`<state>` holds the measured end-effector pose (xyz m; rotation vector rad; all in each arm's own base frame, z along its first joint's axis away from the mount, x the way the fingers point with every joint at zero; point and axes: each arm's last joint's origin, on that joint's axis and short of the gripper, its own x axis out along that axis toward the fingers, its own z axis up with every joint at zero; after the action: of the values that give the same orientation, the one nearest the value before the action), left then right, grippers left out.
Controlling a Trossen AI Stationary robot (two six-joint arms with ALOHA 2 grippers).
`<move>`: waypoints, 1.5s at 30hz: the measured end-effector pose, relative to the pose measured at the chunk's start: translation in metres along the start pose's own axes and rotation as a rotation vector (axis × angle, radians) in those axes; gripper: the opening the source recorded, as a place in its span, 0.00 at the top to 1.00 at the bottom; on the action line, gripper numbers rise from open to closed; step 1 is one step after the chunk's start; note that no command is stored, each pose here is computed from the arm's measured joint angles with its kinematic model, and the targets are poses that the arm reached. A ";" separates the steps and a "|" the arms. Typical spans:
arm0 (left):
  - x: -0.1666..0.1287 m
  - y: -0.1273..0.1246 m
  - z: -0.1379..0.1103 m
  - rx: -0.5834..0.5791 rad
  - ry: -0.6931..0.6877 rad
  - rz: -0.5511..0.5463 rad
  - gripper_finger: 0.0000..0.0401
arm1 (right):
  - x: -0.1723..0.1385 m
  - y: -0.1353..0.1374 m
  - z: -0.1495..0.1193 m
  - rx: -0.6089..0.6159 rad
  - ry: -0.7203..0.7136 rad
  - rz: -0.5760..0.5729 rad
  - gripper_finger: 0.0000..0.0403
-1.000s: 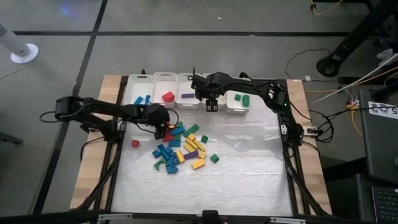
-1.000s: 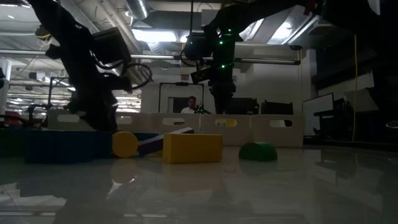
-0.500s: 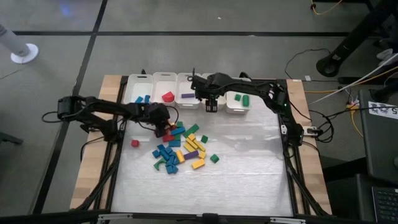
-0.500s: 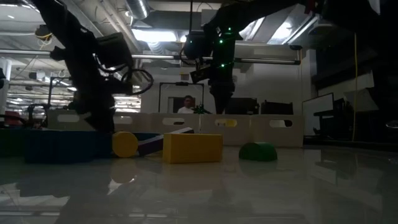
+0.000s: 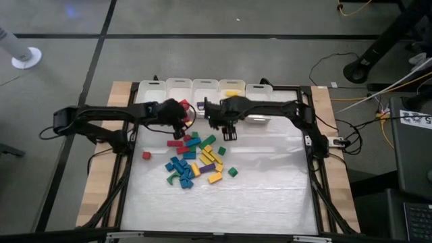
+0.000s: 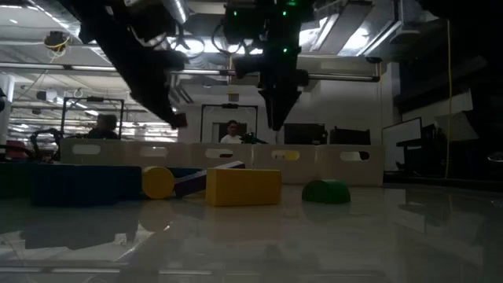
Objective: Sort blocks
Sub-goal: Put the red block into the middle left white bin, then put the green block into the right white bin
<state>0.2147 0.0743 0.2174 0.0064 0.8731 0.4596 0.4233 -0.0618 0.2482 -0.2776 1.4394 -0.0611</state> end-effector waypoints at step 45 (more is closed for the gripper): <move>-0.013 0.083 -0.019 -0.332 0.053 0.338 0.47 | -0.002 0.083 -0.055 -0.241 -0.427 0.141 0.46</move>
<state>0.1614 0.1406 0.2303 -0.1652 0.8414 0.9214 0.3582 0.0107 0.2260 -0.3617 1.0359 0.2737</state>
